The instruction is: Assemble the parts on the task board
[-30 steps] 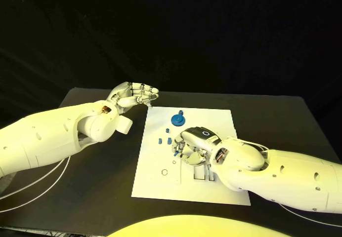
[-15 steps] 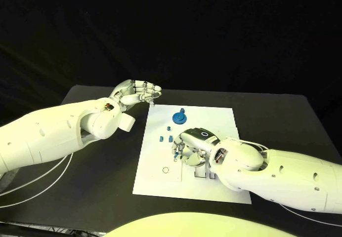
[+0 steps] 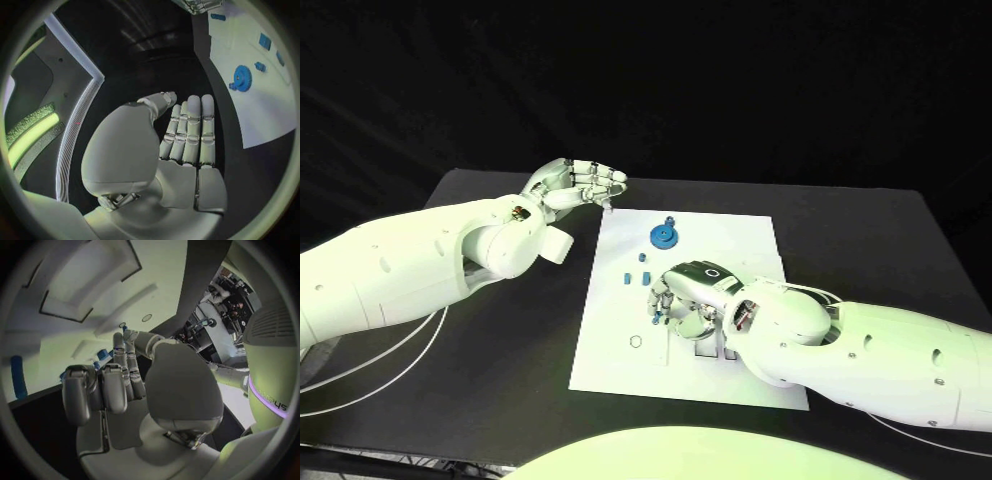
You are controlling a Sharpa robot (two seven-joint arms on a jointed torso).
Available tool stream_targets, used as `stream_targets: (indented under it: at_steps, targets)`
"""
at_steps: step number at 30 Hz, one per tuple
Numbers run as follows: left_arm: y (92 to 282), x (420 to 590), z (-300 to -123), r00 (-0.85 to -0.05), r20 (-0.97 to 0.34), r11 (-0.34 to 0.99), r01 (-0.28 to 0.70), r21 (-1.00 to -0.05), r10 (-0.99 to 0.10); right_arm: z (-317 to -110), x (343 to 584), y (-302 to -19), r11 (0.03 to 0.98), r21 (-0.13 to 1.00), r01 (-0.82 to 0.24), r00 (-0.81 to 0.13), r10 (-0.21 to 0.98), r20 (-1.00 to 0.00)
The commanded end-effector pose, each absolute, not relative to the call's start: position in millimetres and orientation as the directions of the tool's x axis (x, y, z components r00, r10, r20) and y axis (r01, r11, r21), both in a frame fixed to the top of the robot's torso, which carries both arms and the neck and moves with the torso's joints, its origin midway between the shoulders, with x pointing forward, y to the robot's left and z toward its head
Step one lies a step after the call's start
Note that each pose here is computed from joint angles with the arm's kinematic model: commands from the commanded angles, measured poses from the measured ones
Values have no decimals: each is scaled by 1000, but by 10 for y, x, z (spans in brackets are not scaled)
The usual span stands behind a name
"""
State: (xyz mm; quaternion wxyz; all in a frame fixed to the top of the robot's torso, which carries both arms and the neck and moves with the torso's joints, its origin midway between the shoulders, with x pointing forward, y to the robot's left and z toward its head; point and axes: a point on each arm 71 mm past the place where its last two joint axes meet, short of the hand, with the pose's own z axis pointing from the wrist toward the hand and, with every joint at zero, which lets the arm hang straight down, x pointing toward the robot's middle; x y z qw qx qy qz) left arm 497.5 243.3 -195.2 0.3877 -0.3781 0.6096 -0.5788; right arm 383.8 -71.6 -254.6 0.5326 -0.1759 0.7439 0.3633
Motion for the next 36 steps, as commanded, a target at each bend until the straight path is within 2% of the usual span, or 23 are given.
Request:
stream_targets:
  at_steps: [1,36]
  targets:
    - [2418,4970,-1940,-425,-30,37,-9,-999,-905,-2565,3827,-699,672,336,-660,-370,99,-924]
    - [2433,4964,-1929,-421,-31,34,1,-999,-907,-2614,3823,-635,694,252,-675,-345,6,-939]
